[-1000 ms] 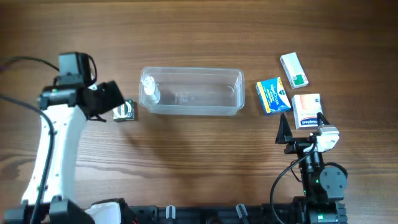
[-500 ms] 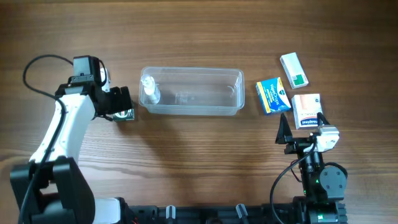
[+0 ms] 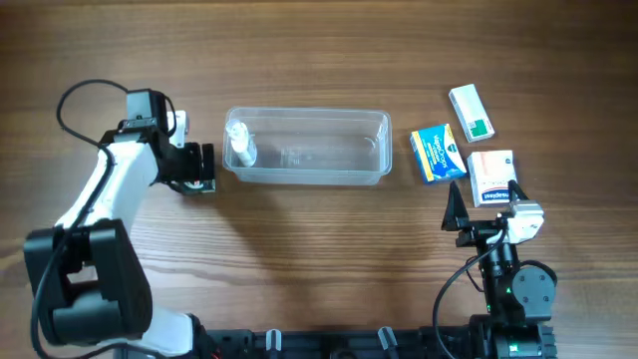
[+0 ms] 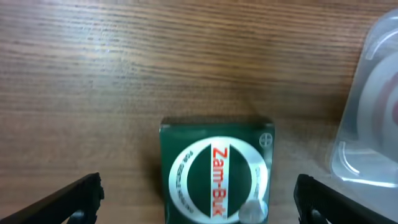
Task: Pack container
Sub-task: 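Move left gripper to green Zam-Buk box and grasp it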
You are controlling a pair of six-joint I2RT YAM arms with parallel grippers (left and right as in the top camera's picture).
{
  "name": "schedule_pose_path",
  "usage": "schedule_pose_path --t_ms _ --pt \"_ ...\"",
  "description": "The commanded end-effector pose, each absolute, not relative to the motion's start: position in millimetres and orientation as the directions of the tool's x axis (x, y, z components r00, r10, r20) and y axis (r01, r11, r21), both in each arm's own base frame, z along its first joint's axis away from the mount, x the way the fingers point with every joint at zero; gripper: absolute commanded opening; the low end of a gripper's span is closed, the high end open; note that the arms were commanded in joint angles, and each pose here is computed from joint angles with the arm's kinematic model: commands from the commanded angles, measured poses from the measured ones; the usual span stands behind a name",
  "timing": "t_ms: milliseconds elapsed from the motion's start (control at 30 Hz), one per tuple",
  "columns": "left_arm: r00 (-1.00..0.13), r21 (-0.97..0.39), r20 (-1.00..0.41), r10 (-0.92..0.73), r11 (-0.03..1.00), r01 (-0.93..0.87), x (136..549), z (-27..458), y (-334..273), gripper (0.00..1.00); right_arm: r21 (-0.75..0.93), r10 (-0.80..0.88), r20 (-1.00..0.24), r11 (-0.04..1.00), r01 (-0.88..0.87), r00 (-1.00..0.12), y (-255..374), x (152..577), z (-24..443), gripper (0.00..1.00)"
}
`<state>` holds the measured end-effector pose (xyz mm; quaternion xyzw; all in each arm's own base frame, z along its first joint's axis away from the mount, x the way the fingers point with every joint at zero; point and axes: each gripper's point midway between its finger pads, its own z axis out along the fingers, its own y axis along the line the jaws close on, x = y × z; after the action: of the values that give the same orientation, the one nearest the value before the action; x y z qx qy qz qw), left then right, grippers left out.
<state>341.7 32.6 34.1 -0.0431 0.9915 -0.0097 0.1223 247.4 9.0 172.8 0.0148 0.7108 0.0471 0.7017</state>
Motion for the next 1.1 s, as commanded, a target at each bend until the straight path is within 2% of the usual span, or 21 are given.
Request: schedule_pose_path --t_ms 0,267,400,567,767,933,1067 --pt "-0.971 -0.051 -0.23 -0.065 0.997 -0.055 342.3 24.6 28.1 0.99 0.081 0.081 -0.997 0.996 -0.033 -0.009 6.4 247.5 173.5 1.0" --pt "-0.983 -0.054 -0.173 -0.067 0.997 -0.059 337.3 4.7 27.6 0.99 0.08 0.08 -0.997 0.996 -0.033 -0.009 6.4 247.5 173.5 1.0" --pt "-0.982 -0.054 -0.178 -0.067 0.997 -0.058 339.5 3.0 27.9 0.93 0.08 0.08 -0.997 0.996 -0.033 -0.009 6.4 247.5 173.5 1.0" --pt "-0.983 -0.055 -0.173 -0.067 0.997 -0.058 339.8 -0.7 27.8 0.9 0.081 0.081 -0.997 0.996 -0.033 -0.009 6.4 247.5 173.5 1.0" --pt "-0.984 -0.055 -0.165 -0.067 0.997 -0.059 339.4 -4.1 27.7 0.75 0.081 0.081 -0.997 0.996 -0.033 -0.009 6.4 247.5 173.5 1.0" --pt "-0.984 -0.055 -0.166 -0.067 0.997 -0.059 339.4 -4.1 27.8 0.72 0.08 0.08 -0.997 0.996 -0.033 -0.009 6.4 247.5 173.5 1.0" --pt "-0.984 -0.055 -0.166 -0.067 0.997 -0.059 339.4 -4.1 27.8 0.61 0.081 0.08 -0.997 0.996 -0.033 -0.009 6.4 247.5 173.4 1.0"
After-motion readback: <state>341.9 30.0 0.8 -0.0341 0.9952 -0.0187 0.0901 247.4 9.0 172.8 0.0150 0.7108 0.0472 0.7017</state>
